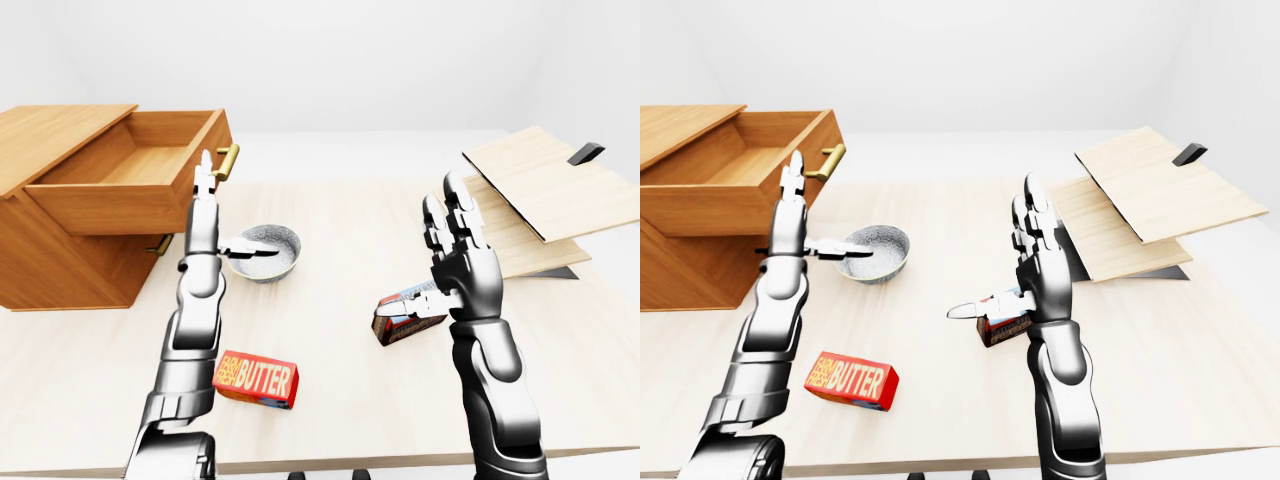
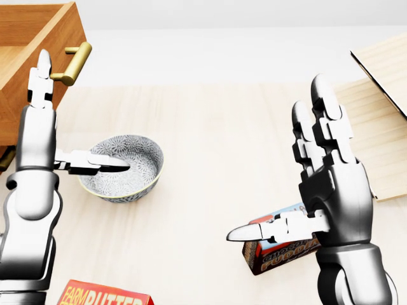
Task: Close the top drawer of the cabinet.
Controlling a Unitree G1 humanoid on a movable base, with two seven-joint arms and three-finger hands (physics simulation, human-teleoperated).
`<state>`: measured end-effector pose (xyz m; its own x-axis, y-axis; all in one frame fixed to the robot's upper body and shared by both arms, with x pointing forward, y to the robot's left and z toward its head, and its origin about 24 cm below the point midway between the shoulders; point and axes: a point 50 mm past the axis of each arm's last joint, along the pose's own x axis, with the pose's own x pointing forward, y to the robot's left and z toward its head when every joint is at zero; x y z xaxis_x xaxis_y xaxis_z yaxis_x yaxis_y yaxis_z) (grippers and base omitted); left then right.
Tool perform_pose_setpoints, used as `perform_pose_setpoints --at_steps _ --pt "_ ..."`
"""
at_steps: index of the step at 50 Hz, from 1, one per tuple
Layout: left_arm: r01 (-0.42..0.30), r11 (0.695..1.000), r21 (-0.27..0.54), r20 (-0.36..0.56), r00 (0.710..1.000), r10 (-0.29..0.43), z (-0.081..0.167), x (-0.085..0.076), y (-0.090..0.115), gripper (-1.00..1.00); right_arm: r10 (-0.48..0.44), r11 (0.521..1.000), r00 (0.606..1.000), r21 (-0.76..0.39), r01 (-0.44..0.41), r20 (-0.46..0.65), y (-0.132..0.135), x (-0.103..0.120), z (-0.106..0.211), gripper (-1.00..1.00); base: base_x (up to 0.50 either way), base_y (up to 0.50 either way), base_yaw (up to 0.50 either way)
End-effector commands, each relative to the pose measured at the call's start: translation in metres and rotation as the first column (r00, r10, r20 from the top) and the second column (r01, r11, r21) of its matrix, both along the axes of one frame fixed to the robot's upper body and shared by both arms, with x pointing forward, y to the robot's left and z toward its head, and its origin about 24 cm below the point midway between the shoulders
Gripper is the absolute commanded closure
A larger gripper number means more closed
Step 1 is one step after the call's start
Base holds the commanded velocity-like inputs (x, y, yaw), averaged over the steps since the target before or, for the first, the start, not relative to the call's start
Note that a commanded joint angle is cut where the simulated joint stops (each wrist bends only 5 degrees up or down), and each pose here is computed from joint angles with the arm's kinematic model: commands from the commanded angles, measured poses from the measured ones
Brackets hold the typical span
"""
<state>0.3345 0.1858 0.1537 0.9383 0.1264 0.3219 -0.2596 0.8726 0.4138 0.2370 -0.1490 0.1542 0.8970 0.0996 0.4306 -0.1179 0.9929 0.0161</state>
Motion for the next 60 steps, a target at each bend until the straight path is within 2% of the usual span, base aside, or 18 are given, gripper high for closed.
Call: perform_pose_setpoints --at_steps 1,8,10,20,30,46,57,60 --pt "-0.128 0.981 0.149 -0.12 0.982 0.146 -0.018 0.022 0.023 -1.0 0.0 1.0 1.0 0.0 0.0 -0.005 0.0 0.001 -0.001 -1.0 0.0 0.0 0.0" --pt "-0.189 0.964 0.184 -0.14 0.966 0.216 -0.02 0.026 0.04 -1.0 -0.001 1.0 1.0 0.0 0.001 -0.006 -0.001 0.001 -0.001 -1.0 0.0 0.0 0.0" --pt "-0.213 0.959 0.187 -0.119 0.964 0.237 -0.016 0.026 0.044 -1.0 -0.001 1.0 1.0 0.0 0.001 -0.007 -0.001 0.001 -0.002 -1.0 0.0 0.0 0.0" --pt "-0.245 0.948 0.205 -0.052 0.964 0.26 -0.01 0.012 0.049 -1.0 -0.001 1.0 1.0 -0.001 0.001 -0.007 -0.001 0.0 -0.002 -1.0 0.0 0.0 0.0" --pt "-0.314 0.927 0.203 -0.035 0.944 0.328 -0.005 0.006 0.074 -1.0 0.0 1.0 1.0 -0.001 0.0 -0.007 -0.001 0.0 -0.002 -1.0 0.0 0.0 0.0" --pt "-0.391 0.895 0.217 -0.063 0.909 0.412 -0.005 0.008 0.101 -1.0 -0.001 1.0 1.0 -0.002 0.001 -0.012 0.0 0.0 -0.003 -1.0 0.0 0.0 0.0" --pt "-0.486 0.858 0.167 -0.088 0.859 0.504 -0.001 0.011 0.128 -1.0 -0.001 1.0 1.0 -0.004 0.001 -0.019 0.0 0.0 -0.004 -1.0 0.0 0.0 0.0" --pt "-0.52 0.839 0.16 -0.112 0.835 0.539 -0.005 0.01 0.138 -1.0 0.001 1.0 1.0 -0.007 -0.002 -0.025 0.0 -0.001 -0.006 -1.0 0.0 0.0 0.0"
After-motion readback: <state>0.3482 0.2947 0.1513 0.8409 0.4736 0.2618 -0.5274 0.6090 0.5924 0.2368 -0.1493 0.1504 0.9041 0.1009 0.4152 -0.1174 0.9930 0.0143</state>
